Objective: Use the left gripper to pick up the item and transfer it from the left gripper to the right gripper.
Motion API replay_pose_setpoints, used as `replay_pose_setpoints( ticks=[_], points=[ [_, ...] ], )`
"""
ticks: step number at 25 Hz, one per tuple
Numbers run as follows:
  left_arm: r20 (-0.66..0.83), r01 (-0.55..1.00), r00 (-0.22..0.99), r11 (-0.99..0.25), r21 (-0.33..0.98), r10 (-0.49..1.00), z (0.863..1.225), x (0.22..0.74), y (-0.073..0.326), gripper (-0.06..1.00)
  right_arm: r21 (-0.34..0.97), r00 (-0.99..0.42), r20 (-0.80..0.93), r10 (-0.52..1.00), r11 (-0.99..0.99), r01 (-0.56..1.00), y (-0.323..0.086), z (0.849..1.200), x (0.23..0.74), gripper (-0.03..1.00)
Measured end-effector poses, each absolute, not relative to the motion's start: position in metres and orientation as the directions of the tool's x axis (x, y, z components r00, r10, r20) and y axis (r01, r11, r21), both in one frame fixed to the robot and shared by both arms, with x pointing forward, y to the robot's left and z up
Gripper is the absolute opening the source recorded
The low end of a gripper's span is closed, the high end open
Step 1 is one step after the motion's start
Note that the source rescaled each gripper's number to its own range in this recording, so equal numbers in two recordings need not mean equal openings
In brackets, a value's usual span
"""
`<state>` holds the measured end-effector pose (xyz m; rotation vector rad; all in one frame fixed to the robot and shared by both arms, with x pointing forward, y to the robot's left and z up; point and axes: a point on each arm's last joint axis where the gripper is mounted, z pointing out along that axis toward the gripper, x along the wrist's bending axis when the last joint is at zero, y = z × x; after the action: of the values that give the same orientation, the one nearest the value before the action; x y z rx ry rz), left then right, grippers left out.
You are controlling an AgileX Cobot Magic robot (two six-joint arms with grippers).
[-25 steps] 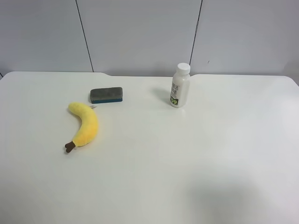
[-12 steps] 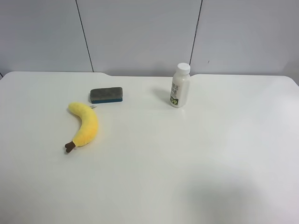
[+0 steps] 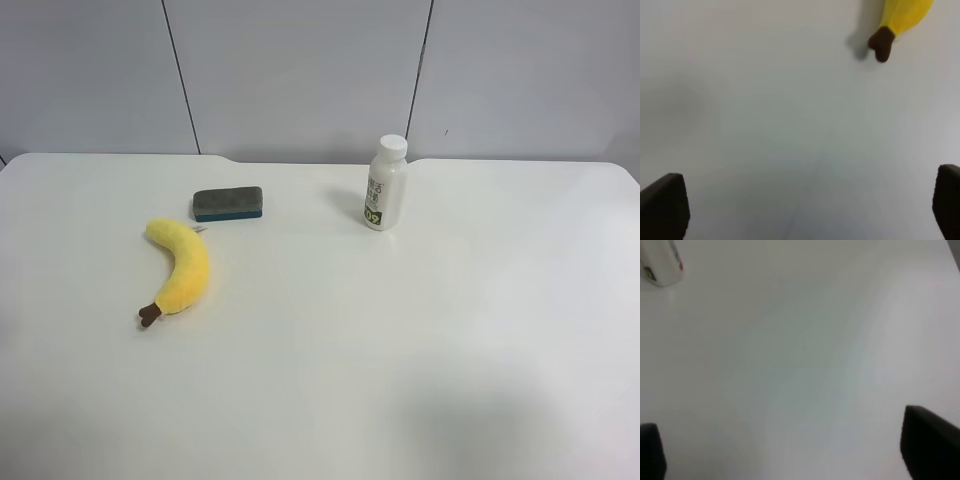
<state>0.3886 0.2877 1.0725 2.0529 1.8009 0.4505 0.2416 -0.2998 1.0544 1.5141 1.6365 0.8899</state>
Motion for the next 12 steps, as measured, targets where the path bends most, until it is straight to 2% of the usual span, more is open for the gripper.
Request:
replay_pose_setpoints(
  ticks=[6, 12],
  points=[
    [-0.033, 0.892, 0.205, -0.173, 0.417, 0.978, 1.041, 0.447, 0.255, 1.00, 0.865, -0.046, -0.054, 0.997, 0.070, 0.497, -0.300, 1.054, 0.242, 0.92],
    [-0.092, 0.915, 0.193, -0.145, 0.375, 0.977, 1.008, 0.484, 0.209, 1.00, 0.865, -0.046, -0.054, 0.997, 0.070, 0.497, -0.300, 1.054, 0.242, 0.92]
  ],
)
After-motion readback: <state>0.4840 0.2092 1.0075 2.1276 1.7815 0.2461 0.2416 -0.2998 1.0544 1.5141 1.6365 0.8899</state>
